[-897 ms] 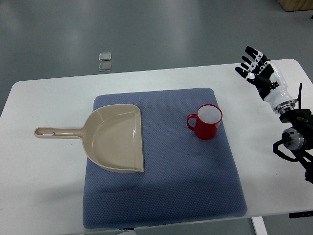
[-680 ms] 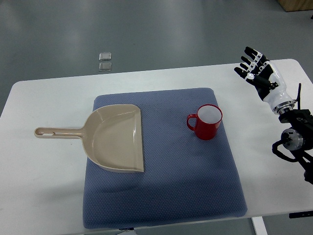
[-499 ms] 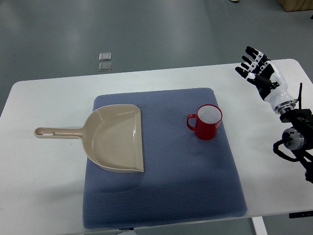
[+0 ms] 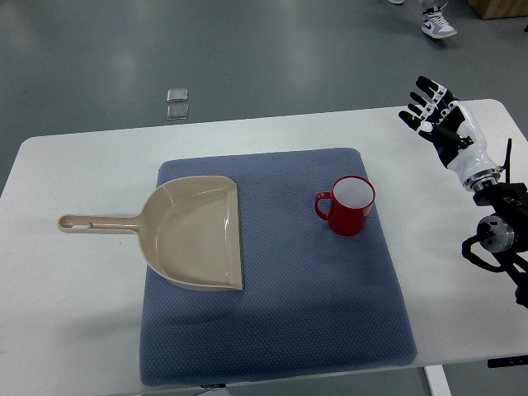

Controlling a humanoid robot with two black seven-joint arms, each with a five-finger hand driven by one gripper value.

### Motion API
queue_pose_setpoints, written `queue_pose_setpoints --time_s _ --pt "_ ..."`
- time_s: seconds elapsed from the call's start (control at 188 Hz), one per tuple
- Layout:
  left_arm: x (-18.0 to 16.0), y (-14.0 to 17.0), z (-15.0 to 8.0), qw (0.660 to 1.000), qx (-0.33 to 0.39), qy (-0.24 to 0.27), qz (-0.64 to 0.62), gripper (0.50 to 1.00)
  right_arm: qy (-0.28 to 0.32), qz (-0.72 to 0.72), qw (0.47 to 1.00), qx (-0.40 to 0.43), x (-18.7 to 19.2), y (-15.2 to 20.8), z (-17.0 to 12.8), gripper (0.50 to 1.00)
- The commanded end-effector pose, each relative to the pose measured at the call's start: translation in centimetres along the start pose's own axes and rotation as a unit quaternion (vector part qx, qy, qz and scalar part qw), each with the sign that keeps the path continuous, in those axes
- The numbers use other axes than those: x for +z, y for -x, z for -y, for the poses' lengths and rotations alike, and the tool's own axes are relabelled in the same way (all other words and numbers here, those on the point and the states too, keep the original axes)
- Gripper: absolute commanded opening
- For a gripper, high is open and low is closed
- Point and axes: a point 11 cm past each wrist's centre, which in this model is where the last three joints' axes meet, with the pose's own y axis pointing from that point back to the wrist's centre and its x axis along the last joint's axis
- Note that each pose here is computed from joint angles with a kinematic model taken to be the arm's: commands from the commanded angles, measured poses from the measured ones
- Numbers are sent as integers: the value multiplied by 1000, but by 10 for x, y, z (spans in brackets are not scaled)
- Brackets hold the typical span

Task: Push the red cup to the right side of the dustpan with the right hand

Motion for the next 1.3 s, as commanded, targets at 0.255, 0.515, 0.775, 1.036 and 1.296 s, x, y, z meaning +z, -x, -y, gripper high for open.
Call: queue_pose_setpoints --time_s 0.255,0.515,0.775,1.036,1.296 --pt "0 1 0 1000 -1 0 1 1000 2 1 1000 -3 2 2 -1 924" --pt "0 0 0 1000 0 1 1 1000 5 -5 1000 -2 1 -2 -1 926" --pt "0 0 0 1000 1 0 1 1000 4 3 1000 -12 2 1 -2 924" --pt "0 0 0 1000 0 0 1 1000 3 13 999 -31 -1 3 -2 926" --pt "0 0 0 1000 1 0 1 1000 10 16 998 -55 1 -5 -16 924"
